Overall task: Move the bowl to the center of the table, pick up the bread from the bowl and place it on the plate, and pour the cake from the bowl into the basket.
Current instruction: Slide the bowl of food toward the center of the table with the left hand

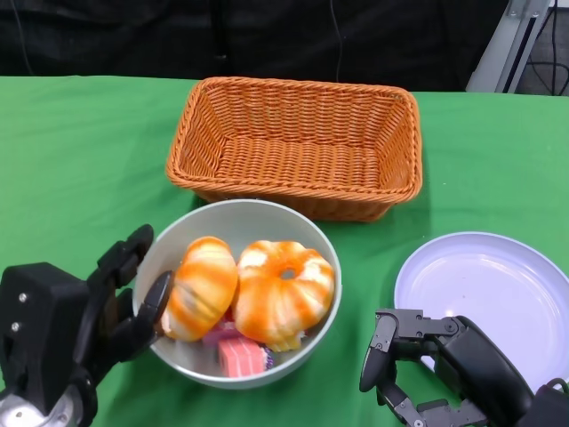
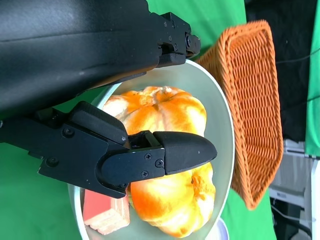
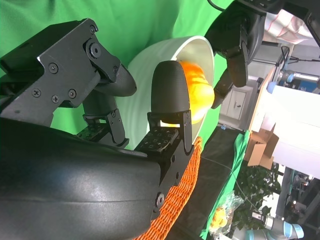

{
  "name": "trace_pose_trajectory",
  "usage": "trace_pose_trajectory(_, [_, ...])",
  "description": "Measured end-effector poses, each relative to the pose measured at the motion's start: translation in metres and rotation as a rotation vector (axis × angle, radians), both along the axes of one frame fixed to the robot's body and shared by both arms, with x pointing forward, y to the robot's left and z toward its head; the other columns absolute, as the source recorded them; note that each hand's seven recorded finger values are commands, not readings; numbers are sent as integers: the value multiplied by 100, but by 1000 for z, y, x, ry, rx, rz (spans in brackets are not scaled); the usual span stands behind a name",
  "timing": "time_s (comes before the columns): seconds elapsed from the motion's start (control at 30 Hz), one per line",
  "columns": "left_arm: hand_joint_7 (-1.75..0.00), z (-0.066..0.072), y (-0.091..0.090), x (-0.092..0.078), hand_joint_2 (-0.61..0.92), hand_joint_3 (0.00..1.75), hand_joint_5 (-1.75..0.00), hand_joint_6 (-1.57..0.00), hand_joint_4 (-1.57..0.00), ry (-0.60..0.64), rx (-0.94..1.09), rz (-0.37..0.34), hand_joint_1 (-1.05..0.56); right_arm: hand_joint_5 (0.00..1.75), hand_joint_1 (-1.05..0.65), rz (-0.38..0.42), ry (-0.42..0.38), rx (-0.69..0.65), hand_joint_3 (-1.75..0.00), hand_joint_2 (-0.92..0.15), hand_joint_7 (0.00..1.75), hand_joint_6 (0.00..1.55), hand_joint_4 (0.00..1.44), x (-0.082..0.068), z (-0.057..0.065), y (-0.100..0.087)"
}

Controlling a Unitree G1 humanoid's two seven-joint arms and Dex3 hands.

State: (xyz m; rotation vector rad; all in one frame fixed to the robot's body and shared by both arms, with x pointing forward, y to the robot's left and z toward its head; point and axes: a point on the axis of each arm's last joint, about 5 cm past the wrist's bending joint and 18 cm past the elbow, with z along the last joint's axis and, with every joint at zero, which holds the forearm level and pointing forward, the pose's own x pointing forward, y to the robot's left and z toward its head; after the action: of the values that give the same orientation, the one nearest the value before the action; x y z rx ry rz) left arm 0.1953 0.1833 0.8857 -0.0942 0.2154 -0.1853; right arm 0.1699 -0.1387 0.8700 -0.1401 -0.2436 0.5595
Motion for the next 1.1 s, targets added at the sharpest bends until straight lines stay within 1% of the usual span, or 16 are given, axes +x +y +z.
trace_pose_trajectory(0.2, [0, 1, -7, -8, 92, 63, -1, -15, -11, 4, -21, -38, -82, 164, 3, 1, 0, 0, -125, -46, 136, 77, 76, 0, 0, 0])
trace_pose_trajectory(0.4, [0, 1, -8, -9, 92, 63, -1, -15, -11, 3, -22, -45, -82, 164, 3, 1, 0, -1, -125, -46, 136, 77, 76, 0, 0, 0])
trace_pose_trajectory(0.43, [0, 1, -9, -9, 92, 64, 0, -12, -7, 5, -24, -46, -81, 164, 3, 1, 0, -1, -125, -46, 136, 76, 76, 0, 0, 0])
trace_pose_trajectory(0.53, [0, 3, -17, -8, 92, 66, 0, -11, -5, 11, -40, -39, -81, 163, 3, 3, 0, -2, -124, -46, 136, 77, 76, 0, 0, 0])
trace_pose_trajectory(0.63, [0, 4, -23, -8, 92, 66, 0, -10, -5, 10, -50, -55, -81, 163, 2, 3, 0, -1, -123, -47, 135, 77, 76, 0, 0, 1])
trace_pose_trajectory(1.03, [0, 3, -24, -8, 92, 66, 0, -10, -5, 10, -45, -49, -82, 164, 2, 3, 1, -1, -122, -48, 135, 77, 77, 0, 0, 0])
trace_pose_trajectory(1.1, [0, 1, -28, -8, 92, 64, -1, -9, -6, -15, -18, -25, -84, 163, 2, 3, 1, -2, -122, -47, 135, 77, 76, 0, 0, 0])
